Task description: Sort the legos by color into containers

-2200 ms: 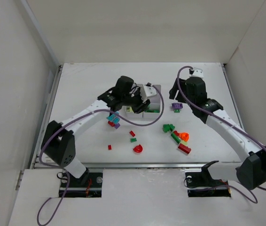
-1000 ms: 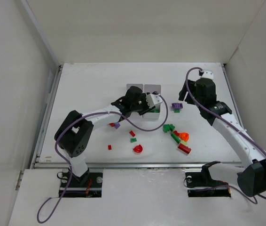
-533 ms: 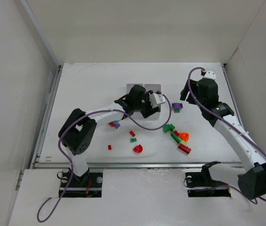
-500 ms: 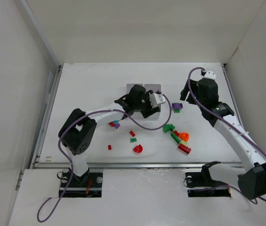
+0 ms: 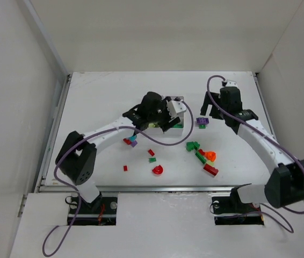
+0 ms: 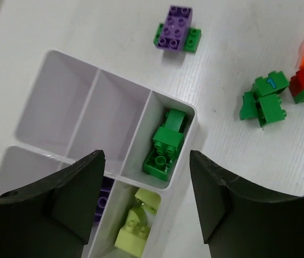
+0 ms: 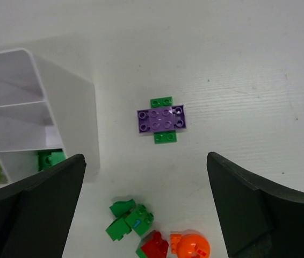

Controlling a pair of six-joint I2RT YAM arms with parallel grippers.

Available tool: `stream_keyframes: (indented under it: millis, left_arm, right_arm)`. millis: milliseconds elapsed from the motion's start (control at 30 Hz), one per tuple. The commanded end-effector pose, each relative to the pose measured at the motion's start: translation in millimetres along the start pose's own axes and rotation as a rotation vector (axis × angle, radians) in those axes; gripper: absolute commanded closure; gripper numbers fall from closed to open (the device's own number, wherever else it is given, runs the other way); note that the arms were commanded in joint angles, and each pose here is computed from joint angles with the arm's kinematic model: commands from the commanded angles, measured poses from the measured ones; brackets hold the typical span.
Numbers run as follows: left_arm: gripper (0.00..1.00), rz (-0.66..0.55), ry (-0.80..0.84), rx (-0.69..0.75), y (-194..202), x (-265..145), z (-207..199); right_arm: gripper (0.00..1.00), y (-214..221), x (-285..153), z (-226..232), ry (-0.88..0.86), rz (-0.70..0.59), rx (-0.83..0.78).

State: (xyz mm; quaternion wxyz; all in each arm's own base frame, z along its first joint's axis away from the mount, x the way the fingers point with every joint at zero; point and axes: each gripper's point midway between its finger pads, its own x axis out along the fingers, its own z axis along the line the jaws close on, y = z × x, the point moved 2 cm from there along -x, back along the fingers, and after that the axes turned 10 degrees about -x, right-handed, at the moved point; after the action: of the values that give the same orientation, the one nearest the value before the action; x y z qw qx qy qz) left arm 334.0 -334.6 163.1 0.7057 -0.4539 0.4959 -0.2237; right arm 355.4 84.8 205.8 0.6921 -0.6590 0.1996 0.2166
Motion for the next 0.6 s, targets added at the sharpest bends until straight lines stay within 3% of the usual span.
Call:
stream_keyframes:
  millis: [0, 133, 367, 567]
  left_arm:
    - [0.39, -0.154, -0.073, 0.007, -66, -46, 14]
    - [0.39, -0.126, -0.119, -0.041, -56, -66, 24]
    - [0.39, -0.073, -0.17, -0.061, -29, -83, 22]
    - [0.39, -0.089, -0.211, -0.052, -25, -103, 31]
  right_arm:
    - [0.0, -9, 14, -8, -0.035, 0.042, 0.026]
    - [0.0, 3, 49, -20, -0.037, 0.15, 0.045]
    - [0.0, 26, 76, -10, -0.095, 0.231, 0.046]
    - [0.0, 22, 85, -22, -0.046, 0.278, -0.081]
